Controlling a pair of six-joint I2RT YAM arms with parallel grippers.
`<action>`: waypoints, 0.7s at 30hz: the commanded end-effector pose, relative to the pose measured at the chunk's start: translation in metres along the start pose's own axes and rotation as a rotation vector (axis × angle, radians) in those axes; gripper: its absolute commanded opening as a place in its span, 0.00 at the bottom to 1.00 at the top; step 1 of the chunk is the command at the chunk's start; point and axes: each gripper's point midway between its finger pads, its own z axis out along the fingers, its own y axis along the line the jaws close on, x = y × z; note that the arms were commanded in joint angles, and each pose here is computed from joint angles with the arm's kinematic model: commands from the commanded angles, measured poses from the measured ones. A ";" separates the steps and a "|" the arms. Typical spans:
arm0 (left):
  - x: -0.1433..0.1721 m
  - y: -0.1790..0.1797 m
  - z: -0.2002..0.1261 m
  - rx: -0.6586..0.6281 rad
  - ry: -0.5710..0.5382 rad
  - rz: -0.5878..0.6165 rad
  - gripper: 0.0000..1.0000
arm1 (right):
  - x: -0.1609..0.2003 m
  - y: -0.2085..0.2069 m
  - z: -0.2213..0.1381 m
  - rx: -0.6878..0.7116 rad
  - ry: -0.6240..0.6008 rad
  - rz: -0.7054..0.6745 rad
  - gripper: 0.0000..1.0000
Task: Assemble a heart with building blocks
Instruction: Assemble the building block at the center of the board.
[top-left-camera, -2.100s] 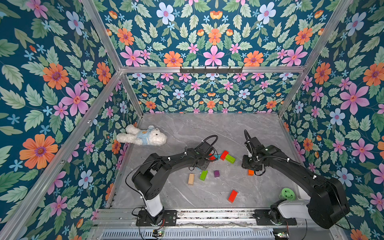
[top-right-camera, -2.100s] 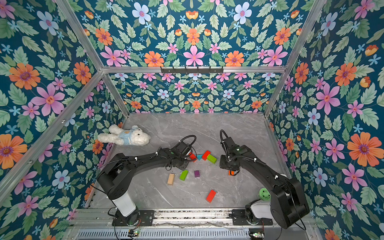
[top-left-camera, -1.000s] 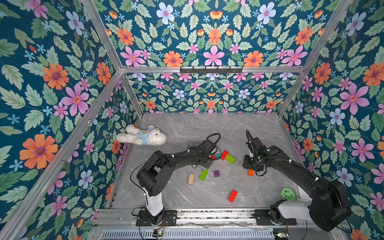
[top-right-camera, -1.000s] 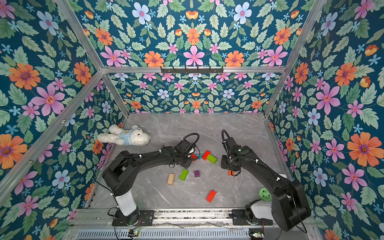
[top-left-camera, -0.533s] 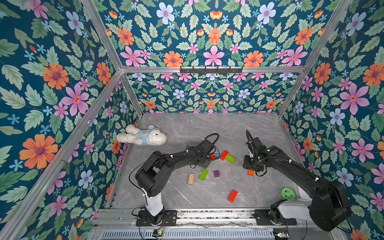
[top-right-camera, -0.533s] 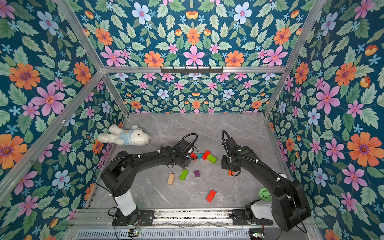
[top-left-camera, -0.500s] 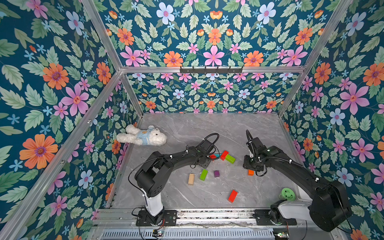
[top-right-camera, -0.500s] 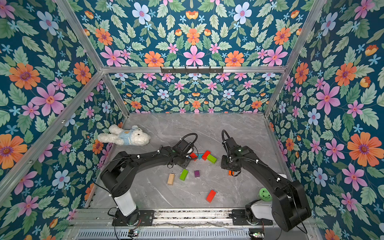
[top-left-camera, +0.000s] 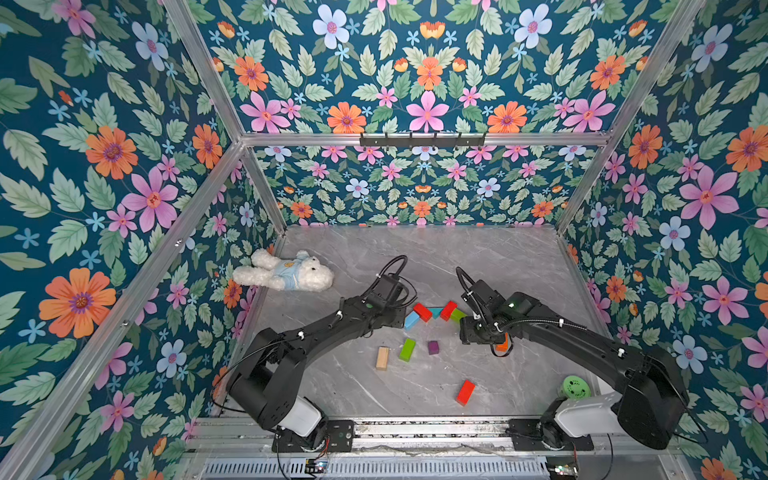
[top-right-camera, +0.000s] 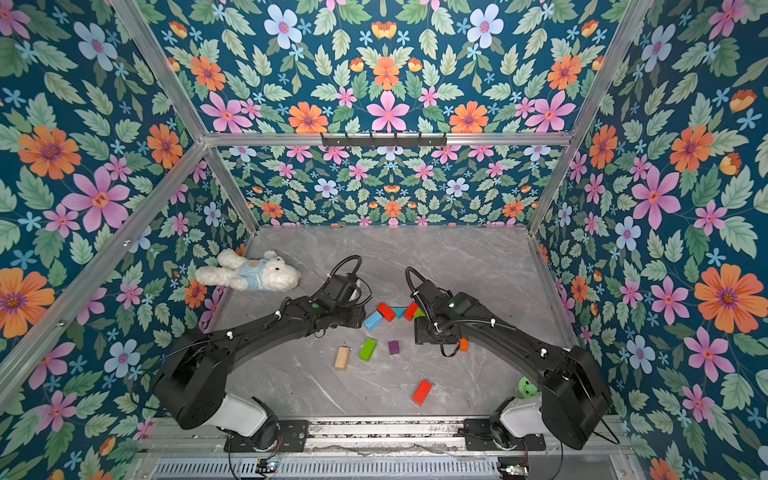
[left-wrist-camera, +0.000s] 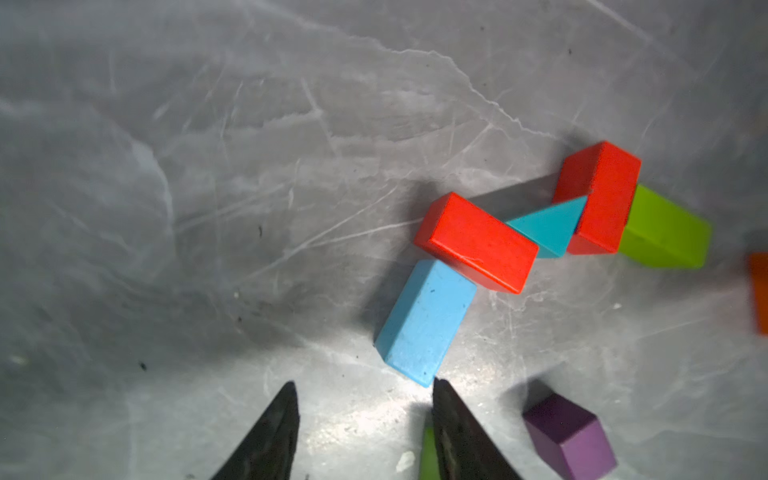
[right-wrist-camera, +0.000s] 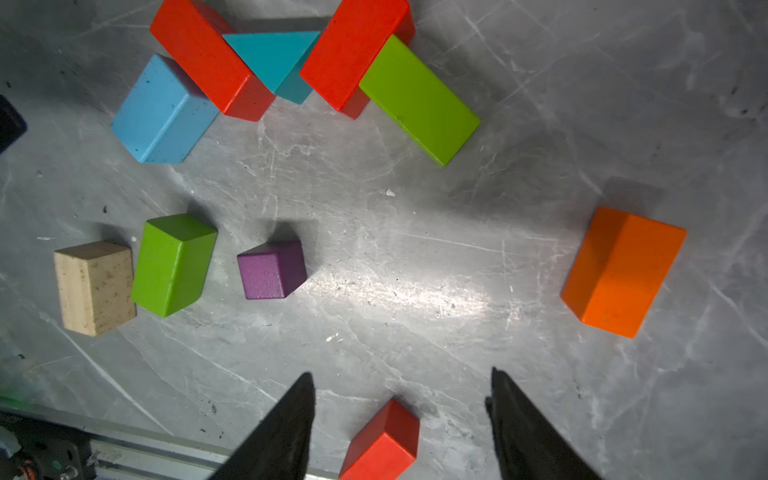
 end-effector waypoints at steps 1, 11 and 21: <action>-0.007 -0.034 -0.003 0.258 -0.050 -0.346 0.58 | 0.000 -0.001 0.003 0.045 -0.001 0.015 0.69; -0.004 -0.043 0.017 0.342 -0.031 -0.465 0.59 | -0.001 -0.003 0.001 0.053 -0.002 0.013 0.69; -0.001 -0.032 0.020 0.320 -0.030 -0.476 0.59 | 0.002 -0.003 -0.001 0.045 -0.001 0.016 0.68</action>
